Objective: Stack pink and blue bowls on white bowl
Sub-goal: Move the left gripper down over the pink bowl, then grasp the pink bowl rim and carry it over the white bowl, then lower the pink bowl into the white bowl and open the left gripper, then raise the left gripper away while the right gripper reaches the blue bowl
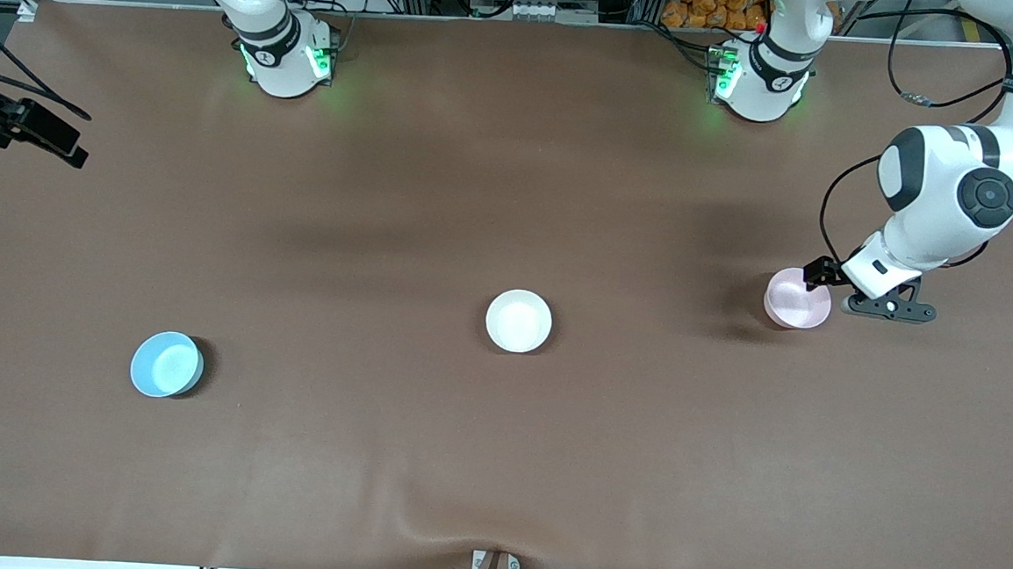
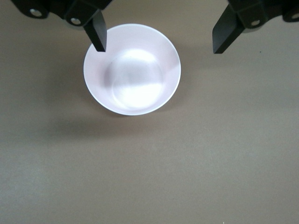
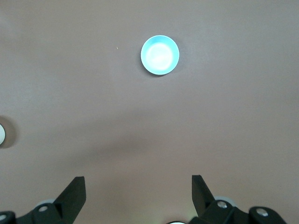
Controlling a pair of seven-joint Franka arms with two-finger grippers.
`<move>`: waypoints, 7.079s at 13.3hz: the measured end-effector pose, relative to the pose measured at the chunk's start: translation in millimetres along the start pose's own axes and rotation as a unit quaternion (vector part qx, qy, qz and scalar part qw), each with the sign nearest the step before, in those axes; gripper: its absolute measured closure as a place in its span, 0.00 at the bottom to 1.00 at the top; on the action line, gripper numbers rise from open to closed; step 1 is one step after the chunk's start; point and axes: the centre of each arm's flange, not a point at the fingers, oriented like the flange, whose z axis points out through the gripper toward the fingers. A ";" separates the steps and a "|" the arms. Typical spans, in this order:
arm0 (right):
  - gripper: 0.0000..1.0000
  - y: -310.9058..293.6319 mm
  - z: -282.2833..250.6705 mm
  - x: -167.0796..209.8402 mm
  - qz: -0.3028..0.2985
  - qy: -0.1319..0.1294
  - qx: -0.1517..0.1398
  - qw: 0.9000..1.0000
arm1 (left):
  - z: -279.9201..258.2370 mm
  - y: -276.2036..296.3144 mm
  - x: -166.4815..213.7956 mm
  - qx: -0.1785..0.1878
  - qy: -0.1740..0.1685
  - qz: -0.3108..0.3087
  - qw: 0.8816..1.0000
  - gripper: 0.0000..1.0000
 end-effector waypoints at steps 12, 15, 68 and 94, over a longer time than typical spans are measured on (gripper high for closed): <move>0.00 -4.8 -3.0 -1.2 -0.004 0.001 0.010 1.000 | 69.1 -28.0 -7.2 -0.005 -0.006 0.007 1.000 0.39; 0.00 -4.8 -3.3 -1.2 -0.004 0.001 0.011 1.000 | 72.6 -27.8 -7.2 -0.005 -0.005 0.007 1.000 0.62; 0.00 -13.1 0.1 -0.3 -0.011 -0.002 0.010 1.000 | 26.1 440.6 108.6 -0.143 -0.029 -0.164 0.976 0.97; 0.00 -0.4 36.0 26.8 0.002 -0.023 -0.023 0.999 | -154.2 317.7 131.7 -0.071 -0.002 -0.189 0.979 0.00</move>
